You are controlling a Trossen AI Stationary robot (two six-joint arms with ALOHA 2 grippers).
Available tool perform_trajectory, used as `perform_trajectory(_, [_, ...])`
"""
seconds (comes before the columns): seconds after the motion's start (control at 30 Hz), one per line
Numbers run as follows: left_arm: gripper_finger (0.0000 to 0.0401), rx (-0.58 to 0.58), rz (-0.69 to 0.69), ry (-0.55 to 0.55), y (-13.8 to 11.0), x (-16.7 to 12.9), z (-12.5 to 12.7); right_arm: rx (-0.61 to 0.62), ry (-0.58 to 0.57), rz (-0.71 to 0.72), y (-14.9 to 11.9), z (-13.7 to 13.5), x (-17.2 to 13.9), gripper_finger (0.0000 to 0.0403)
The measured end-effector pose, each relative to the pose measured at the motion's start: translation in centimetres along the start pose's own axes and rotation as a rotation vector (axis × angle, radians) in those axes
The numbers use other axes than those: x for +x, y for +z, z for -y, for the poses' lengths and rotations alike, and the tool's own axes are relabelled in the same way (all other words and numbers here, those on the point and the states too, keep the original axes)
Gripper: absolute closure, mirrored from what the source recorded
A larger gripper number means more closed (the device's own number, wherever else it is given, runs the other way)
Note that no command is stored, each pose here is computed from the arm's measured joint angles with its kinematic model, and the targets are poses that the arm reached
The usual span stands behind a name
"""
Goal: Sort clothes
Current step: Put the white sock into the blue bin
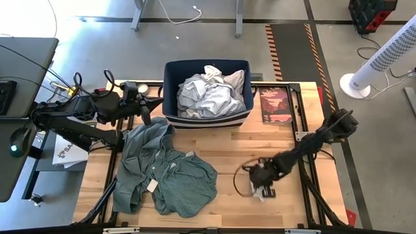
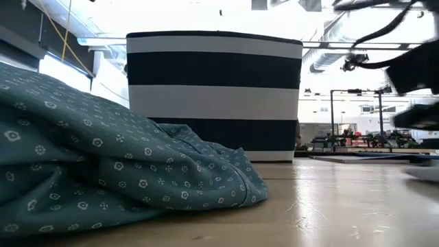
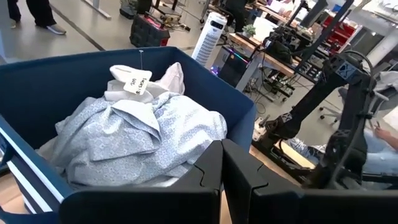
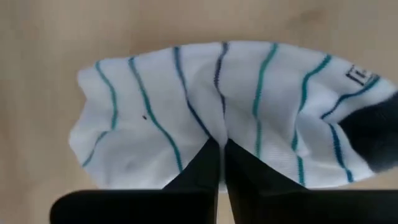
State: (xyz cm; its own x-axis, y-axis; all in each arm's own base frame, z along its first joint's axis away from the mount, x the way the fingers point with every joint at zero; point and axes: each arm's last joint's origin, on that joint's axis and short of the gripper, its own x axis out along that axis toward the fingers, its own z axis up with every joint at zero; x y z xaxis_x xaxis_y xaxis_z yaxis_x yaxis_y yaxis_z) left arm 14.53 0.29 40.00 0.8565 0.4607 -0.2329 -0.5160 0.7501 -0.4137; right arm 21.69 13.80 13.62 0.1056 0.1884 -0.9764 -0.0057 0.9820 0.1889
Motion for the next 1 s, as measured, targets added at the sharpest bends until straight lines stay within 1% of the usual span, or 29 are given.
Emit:
perform_trajectory(0.07, [0.0401,-0.001,-0.004,-0.005,0.0,0.1,0.0,0.026,-0.026,0.062,0.5,0.7,-2.0,0.0394])
perform_trajectory(0.17, [0.0401,-0.018,-0.02,-0.027,-0.1,0.1,0.1,0.05,0.085,0.239,2.0,0.7,-7.1,0.0397])
perform_trajectory(0.23, [0.0401,-0.033,-0.026,-0.03,-0.1,0.2,0.2,0.052,0.121,0.337,2.5,1.3,-10.4,0.0397])
perform_trajectory(0.27, [0.0401,-0.034,-0.027,-0.034,-0.1,0.2,0.2,0.047,0.134,0.407,2.9,1.5,-12.2,0.0399])
perform_trajectory(0.33, [0.0401,-0.035,-0.031,-0.044,-0.1,0.2,0.3,0.051,0.157,0.596,3.9,2.1,-16.8,0.04])
perform_trajectory(0.4, [0.0401,-0.035,-0.031,-0.045,-0.1,0.2,0.3,0.081,0.118,0.749,4.6,3.2,-20.7,0.04])
perform_trajectory(0.47, [0.0401,-0.035,-0.031,-0.044,-0.1,0.2,0.3,0.102,0.026,0.889,5.4,4.6,-24.1,0.0401])
perform_trajectory(0.53, [0.0401,-0.034,-0.031,-0.044,-0.1,0.2,0.3,0.116,-0.071,1.008,6.3,6.2,-27.0,0.0401])
perform_trajectory(0.63, [0.0401,-0.031,-0.029,-0.042,-0.1,0.2,0.3,0.135,-0.175,1.166,7.8,8.7,-30.9,0.0401])
perform_trajectory(0.73, [0.0401,0.007,-0.023,-0.038,-0.1,0.2,0.3,0.168,-0.274,1.235,9.8,11.6,-32.5,0.0402])
perform_trajectory(0.83, [0.0401,0.023,-0.022,-0.038,-0.1,0.2,0.3,0.224,-0.347,1.238,12.0,14.6,-32.8,0.0402])
perform_trajectory(0.93, [0.0401,0.025,-0.022,-0.038,-0.1,0.2,0.3,0.261,-0.431,1.212,14.1,17.2,-32.4,0.0397])
perform_trajectory(1.0, [0.0401,0.027,-0.022,-0.038,-0.1,0.2,0.3,0.265,-0.47,1.164,15.5,18.8,-31.4,0.0384])
